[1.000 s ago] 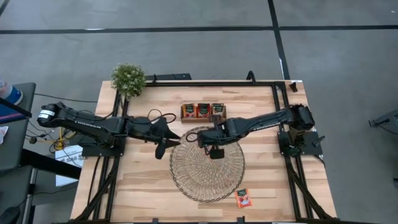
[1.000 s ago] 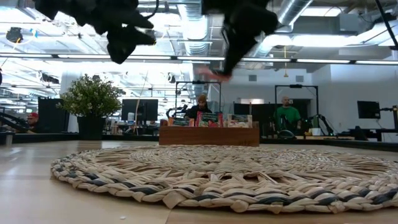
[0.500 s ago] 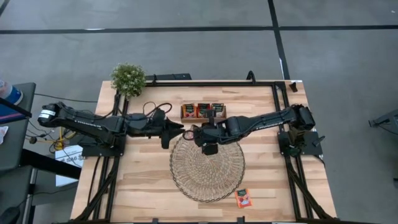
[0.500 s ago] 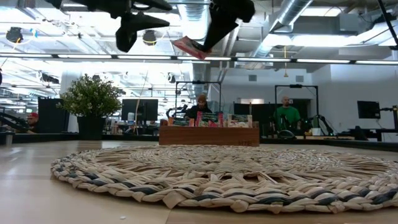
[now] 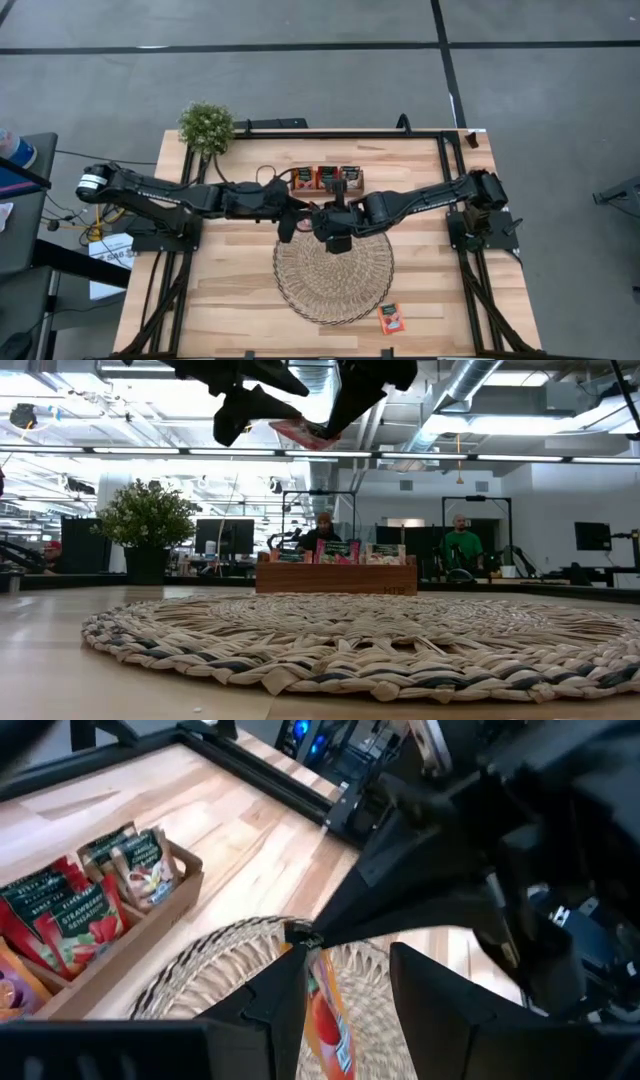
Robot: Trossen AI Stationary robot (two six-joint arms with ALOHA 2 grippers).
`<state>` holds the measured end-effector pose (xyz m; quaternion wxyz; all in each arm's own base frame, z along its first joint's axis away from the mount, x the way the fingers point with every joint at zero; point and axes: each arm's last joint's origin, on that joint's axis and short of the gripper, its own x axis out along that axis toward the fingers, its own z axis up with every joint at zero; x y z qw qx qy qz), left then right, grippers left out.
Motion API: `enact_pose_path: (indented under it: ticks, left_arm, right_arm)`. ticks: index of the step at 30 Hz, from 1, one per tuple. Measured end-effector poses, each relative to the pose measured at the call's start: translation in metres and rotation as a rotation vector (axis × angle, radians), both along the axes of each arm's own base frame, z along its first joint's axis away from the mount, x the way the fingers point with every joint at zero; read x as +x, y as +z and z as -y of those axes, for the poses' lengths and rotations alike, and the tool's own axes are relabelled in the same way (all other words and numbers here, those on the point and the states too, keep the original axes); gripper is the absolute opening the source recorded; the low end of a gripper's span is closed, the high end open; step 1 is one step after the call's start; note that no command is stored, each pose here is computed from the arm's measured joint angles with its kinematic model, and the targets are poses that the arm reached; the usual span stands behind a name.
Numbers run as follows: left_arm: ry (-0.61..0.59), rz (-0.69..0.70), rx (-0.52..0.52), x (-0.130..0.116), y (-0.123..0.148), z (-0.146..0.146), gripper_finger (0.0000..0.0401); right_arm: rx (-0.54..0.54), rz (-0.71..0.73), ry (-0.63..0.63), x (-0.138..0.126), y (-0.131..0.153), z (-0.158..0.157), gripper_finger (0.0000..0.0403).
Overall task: Pick & Place Tea
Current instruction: Put the orange tea bag into the left section of the wooden organizer
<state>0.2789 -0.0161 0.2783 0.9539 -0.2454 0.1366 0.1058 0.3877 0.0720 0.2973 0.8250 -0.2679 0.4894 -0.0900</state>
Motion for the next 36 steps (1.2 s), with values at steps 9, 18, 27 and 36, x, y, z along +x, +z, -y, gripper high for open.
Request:
enact_pose_path:
  ticks: [9,18,27,36]
  left_arm:
    - [-0.039,-0.025,-0.011,0.000,0.000,-0.003,0.0136]
    - [-0.035,-0.042,-0.011,-0.005,0.001,-0.005,0.0136]
    - [-0.020,-0.020,-0.011,-0.013,0.011,-0.009,0.0136]
    - [-0.020,-0.039,-0.015,-0.011,0.007,-0.009,0.0136]
  right_arm:
    - [-0.023,-0.021,0.014,-0.003,-0.001,-0.005,0.0000]
    - [-0.023,-0.026,0.013,-0.003,-0.001,-0.005,0.0000]
    - [-0.023,-0.025,0.013,-0.003,-0.001,-0.005,0.0000]
    - [-0.022,-0.023,0.013,-0.003,-0.001,-0.005,0.0000]
